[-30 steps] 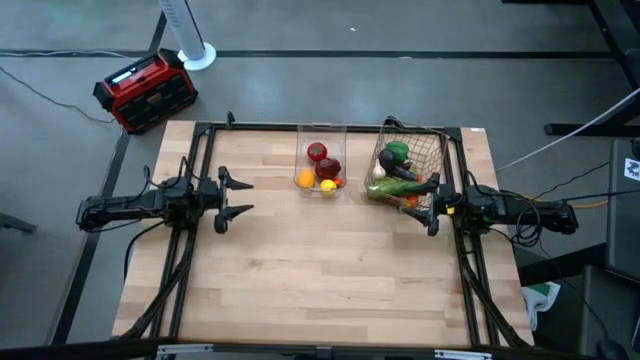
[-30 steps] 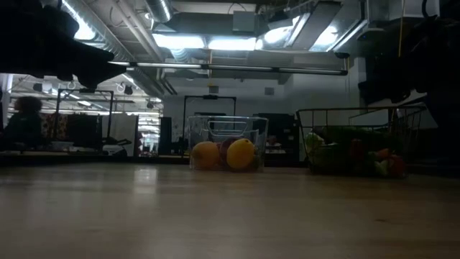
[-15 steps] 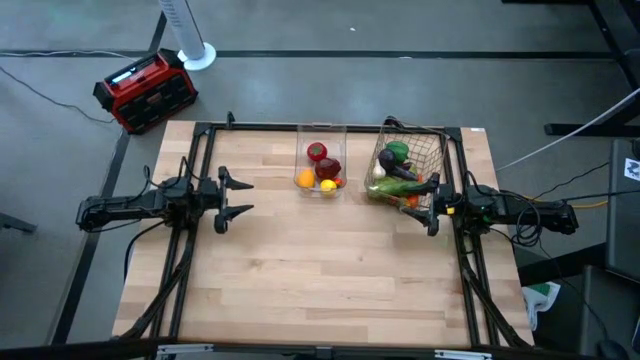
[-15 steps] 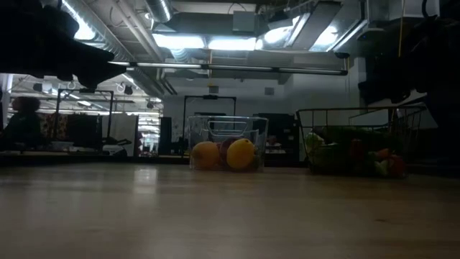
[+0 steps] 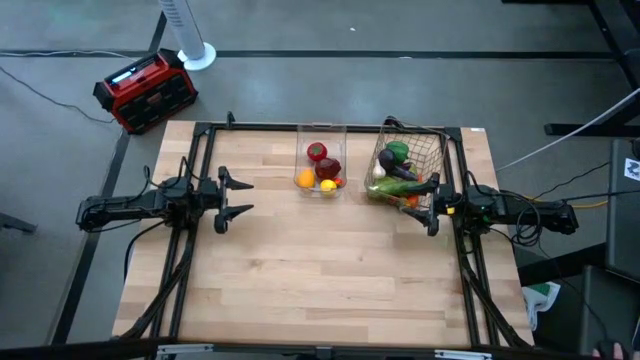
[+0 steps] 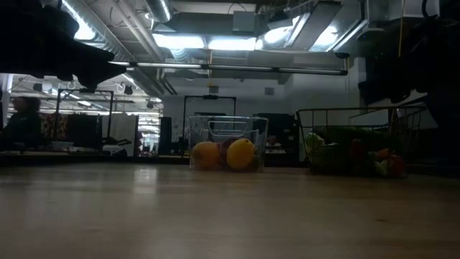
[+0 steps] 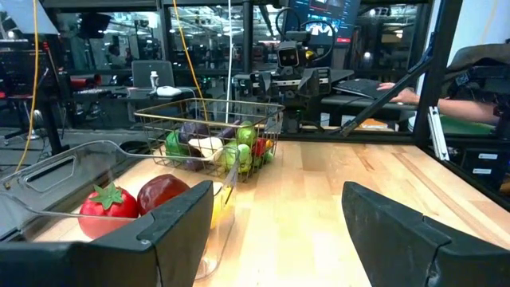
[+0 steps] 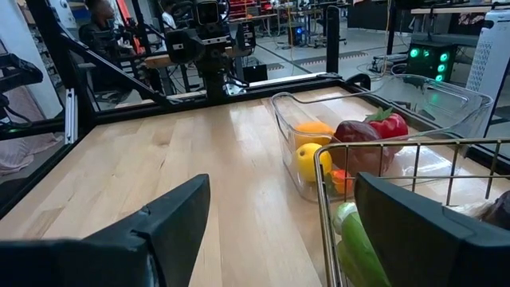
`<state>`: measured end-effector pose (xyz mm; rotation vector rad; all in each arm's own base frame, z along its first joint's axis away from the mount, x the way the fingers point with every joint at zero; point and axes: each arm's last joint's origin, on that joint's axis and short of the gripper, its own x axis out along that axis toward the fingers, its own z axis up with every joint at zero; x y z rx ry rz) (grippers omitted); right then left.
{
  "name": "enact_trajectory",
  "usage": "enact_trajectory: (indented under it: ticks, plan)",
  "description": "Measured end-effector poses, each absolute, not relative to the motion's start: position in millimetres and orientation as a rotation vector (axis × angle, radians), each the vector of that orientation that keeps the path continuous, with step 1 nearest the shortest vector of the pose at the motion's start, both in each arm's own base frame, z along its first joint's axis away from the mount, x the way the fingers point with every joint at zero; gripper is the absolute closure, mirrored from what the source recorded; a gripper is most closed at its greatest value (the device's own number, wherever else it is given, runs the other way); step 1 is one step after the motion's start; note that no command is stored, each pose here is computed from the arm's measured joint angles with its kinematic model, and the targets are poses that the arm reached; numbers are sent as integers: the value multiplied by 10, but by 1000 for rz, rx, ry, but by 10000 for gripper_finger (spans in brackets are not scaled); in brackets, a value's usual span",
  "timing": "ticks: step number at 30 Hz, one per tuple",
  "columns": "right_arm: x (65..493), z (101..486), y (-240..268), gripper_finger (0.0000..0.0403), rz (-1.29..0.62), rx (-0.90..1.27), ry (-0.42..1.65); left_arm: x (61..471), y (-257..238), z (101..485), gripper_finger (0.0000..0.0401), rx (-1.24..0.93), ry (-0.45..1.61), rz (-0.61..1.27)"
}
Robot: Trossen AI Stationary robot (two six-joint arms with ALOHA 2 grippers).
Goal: Sort produce into baskets
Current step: Return to Home Position
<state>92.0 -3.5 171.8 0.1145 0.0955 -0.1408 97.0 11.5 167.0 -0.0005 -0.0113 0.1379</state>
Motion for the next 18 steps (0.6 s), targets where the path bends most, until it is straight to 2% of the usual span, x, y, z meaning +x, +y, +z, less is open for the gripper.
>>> enact_trajectory:
  ticks: [9,18]
  plan:
    - [929,1753,-17,95,-73,20,55,970,115,1670,127,0,-11,138]
    - [930,1757,-2,95,-23,17,51,970,115,1671,127,0,-12,138]
